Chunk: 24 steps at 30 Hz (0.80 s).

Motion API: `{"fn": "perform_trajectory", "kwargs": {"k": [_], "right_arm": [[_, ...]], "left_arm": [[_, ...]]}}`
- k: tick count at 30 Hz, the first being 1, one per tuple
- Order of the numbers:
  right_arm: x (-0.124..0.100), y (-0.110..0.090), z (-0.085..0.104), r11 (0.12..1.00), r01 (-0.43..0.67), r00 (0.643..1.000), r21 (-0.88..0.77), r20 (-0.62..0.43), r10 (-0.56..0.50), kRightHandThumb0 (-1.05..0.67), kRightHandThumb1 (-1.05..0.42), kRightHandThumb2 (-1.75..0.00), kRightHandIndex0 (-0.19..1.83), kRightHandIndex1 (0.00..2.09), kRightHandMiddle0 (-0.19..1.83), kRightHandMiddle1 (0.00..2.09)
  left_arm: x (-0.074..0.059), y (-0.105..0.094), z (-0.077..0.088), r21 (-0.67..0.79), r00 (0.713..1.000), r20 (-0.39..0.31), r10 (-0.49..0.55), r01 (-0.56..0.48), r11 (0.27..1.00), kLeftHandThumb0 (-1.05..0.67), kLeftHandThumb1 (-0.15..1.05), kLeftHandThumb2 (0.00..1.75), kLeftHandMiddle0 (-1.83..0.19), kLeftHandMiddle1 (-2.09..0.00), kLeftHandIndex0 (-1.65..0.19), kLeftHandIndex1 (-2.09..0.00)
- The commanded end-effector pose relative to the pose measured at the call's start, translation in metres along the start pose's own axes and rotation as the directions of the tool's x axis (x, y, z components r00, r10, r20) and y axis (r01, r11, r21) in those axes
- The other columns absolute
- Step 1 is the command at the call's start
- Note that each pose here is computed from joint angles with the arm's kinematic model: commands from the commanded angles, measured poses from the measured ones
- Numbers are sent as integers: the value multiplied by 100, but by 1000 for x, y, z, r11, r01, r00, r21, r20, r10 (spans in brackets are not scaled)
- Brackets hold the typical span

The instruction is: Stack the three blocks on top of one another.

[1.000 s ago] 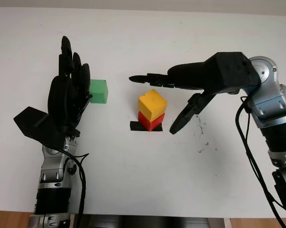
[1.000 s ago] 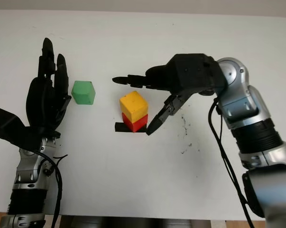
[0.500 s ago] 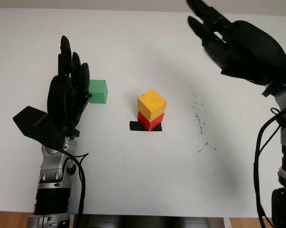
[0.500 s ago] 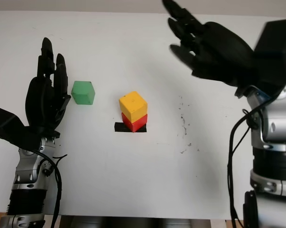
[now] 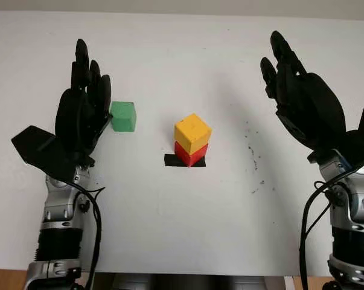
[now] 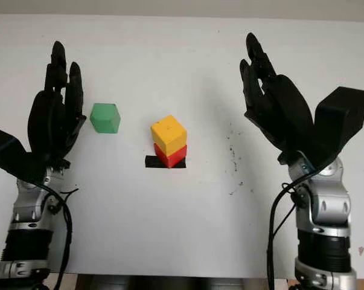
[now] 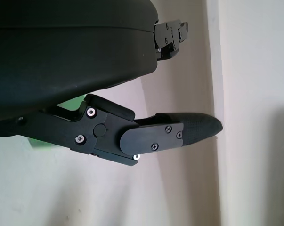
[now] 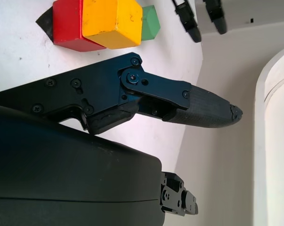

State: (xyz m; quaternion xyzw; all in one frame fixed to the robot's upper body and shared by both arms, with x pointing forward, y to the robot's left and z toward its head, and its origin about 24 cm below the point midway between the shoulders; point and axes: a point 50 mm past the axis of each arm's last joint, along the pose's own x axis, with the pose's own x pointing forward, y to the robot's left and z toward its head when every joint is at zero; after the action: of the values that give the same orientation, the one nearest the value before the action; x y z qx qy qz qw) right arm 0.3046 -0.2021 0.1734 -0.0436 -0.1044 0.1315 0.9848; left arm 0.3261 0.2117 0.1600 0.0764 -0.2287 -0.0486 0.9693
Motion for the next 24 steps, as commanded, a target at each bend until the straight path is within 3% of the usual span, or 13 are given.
{"fn": "perform_trajectory", "kwargs": {"k": [1, 4, 9, 11, 14, 18, 24], "right_arm": [[-4, 5, -3, 1000, 11, 1000, 6, -10, -11, -77, -105, -78, -19, 0, -19, 0], [-5, 8, -8, 999, 32, 999, 15, -27, -31, -78, -105, -80, -19, 0, -19, 0], [-4, 14, -11, 998, 42, 999, 55, -21, -41, -78, -105, -80, -19, 0, -19, 0], [-4, 15, -11, 997, 48, 999, 61, -16, -47, -78, -105, -80, -19, 0, -19, 0], [-2, 13, -9, 994, 85, 996, 65, 7, -85, -79, -105, -79, -19, 0, -19, 0], [-2, 10, -6, 991, 118, 993, 66, 21, -120, -79, -105, -77, -19, 0, -19, 0], [-4, 8, -6, 988, 139, 990, 65, 28, -141, -78, -105, -77, -19, 0, -19, 0]], "left_arm": [[11, 13, 15, 167, 998, 33, -45, 39, 985, -66, 105, 49, -9, -11, 1, -9], [18, 24, 25, 340, 996, 25, -81, 67, 938, -66, 105, 43, -22, -9, -6, -10], [32, 42, 40, 542, 990, -21, -137, 127, 831, -67, 105, 21, -16, -4, -14, -10], [36, 46, 46, 643, 984, -48, -172, 162, 748, -70, 105, 17, -14, -4, -19, -10], [46, 51, 54, 794, 969, -131, -210, 230, 563, -74, 103, 9, -8, -4, -28, -9], [57, 49, 60, 852, 939, -231, -256, 323, 413, -77, 94, 4, -2, -3, -29, -6], [67, 43, 59, 863, 895, -331, -300, 416, 288, -82, 91, 4, 1, -4, -29, -6]]}}
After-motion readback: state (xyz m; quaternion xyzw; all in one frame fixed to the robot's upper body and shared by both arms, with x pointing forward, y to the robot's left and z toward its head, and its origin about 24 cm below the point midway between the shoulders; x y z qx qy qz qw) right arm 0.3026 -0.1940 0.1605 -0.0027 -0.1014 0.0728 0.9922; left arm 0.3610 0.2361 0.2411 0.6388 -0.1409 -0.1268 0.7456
